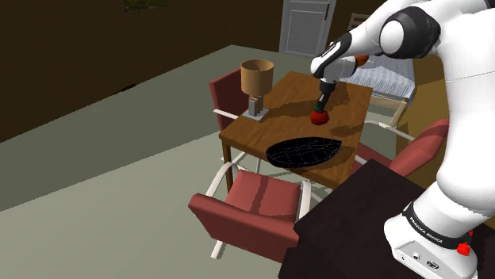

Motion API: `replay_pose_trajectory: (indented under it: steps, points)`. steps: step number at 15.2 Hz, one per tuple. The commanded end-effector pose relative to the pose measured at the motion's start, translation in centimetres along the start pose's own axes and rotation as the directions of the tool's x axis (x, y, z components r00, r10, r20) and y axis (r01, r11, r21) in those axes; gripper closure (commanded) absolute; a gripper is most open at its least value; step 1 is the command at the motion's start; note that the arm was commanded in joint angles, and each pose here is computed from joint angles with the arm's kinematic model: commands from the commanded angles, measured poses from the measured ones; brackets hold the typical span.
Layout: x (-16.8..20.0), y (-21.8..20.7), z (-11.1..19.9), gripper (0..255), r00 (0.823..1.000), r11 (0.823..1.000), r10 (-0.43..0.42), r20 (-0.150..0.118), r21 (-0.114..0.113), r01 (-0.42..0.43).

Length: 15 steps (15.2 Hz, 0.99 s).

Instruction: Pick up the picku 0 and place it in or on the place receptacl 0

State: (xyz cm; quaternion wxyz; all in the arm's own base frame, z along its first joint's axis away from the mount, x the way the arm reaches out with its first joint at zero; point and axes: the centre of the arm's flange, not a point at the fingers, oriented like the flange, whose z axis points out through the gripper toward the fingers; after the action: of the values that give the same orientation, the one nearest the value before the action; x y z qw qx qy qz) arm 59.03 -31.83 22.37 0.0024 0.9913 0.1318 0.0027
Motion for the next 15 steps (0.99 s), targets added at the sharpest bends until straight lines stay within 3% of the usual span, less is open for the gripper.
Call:
replay_pose_trajectory:
  steps: [1,13,15]
  points:
    - [0.1,0.0,-1.1,255,1.000,1.000,0.000,0.000,0.000,0.000]
    - [0.1,0.1,-7.0,255,1.000,1.000,0.000,0.000,0.000,0.000]
    - [-0.2,-2.5,-7.5,255,1.000,1.000,0.000,0.000,0.000,0.000]
